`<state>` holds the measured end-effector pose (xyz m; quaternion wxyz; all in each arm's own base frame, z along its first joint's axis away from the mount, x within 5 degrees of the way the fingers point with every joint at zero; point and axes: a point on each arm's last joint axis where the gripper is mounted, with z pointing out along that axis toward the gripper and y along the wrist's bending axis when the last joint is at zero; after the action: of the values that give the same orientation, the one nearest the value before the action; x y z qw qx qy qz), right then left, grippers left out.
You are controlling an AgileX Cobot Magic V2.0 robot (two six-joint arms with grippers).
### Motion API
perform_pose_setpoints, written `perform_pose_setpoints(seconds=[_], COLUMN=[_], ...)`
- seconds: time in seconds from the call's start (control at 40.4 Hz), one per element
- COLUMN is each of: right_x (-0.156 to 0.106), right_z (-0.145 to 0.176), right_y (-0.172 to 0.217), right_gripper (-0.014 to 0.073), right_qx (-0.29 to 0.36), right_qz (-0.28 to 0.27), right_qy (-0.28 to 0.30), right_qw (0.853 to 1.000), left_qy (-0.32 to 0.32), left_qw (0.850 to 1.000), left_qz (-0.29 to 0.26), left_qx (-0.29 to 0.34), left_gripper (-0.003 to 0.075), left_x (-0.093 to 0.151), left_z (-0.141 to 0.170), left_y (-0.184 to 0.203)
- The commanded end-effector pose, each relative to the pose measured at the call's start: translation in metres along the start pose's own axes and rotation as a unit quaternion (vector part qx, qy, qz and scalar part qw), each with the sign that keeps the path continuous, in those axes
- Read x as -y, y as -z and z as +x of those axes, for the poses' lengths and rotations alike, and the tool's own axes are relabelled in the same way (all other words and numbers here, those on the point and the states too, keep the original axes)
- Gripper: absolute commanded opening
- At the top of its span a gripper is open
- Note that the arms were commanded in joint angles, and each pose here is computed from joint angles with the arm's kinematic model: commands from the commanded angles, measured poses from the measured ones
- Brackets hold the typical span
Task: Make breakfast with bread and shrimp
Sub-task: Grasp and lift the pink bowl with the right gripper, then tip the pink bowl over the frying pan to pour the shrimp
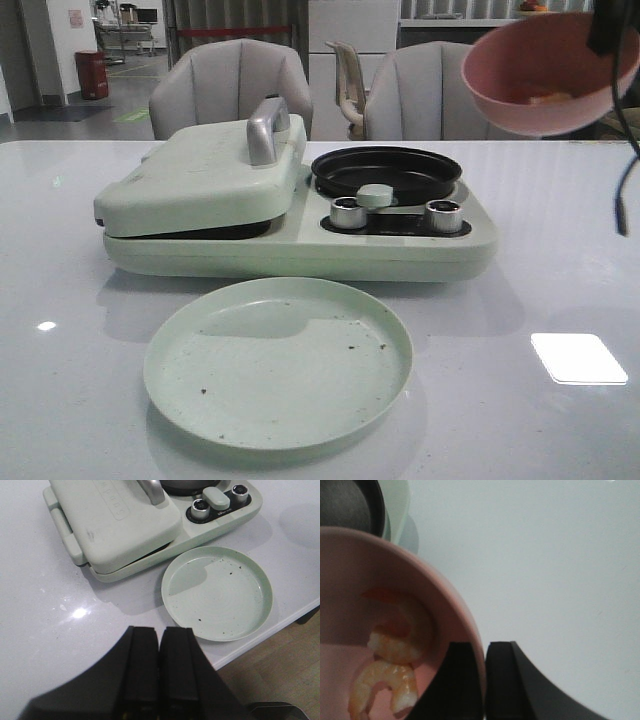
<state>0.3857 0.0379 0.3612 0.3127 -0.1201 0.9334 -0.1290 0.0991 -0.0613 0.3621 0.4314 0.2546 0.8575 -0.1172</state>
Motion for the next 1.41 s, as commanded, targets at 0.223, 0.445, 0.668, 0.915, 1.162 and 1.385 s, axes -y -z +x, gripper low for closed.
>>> perform_pose_setpoints(seconds=[0.223,0.445,0.668,0.915,1.162,1.385], right_x=[-0.048,-0.091,-0.120,-0.133,-0.130,-0.126], right_z=[-0.058,-0.073,-0.079,-0.086,-0.092,-0.096], right_y=[0.072,0.065,0.052,0.052,0.063,0.070], right_gripper=[0.0044,0.0044,0.0044,0.0044,0.0044,0.0044], right_qx=[0.178,0.235,0.255,0.282,0.299,0.305], right_qz=[0.228,0.310,0.349,0.413,0.429,0.431], right_qy=[0.114,0.158,0.216,0.267,0.261,0.247], right_qw=[0.951,0.907,0.876,0.823,0.812,0.813], left_qy=[0.003,0.003,0.003,0.003,0.003,0.003], left_qw=[0.999,0.999,0.999,0.999,0.999,0.999], left_qz=[0.000,0.000,0.000,0.000,0.000,0.000], left_qx=[0.051,0.051,0.051,0.051,0.051,0.051], left_gripper=[0.0101,0.0101,0.0101,0.0101,0.0101,0.0101], left_x=[0.000,0.000,0.000,0.000,0.000,0.000], left_z=[-0.013,-0.013,-0.013,-0.013,-0.013,-0.013], left_y=[0.007,0.007,0.007,0.007,0.007,0.007])
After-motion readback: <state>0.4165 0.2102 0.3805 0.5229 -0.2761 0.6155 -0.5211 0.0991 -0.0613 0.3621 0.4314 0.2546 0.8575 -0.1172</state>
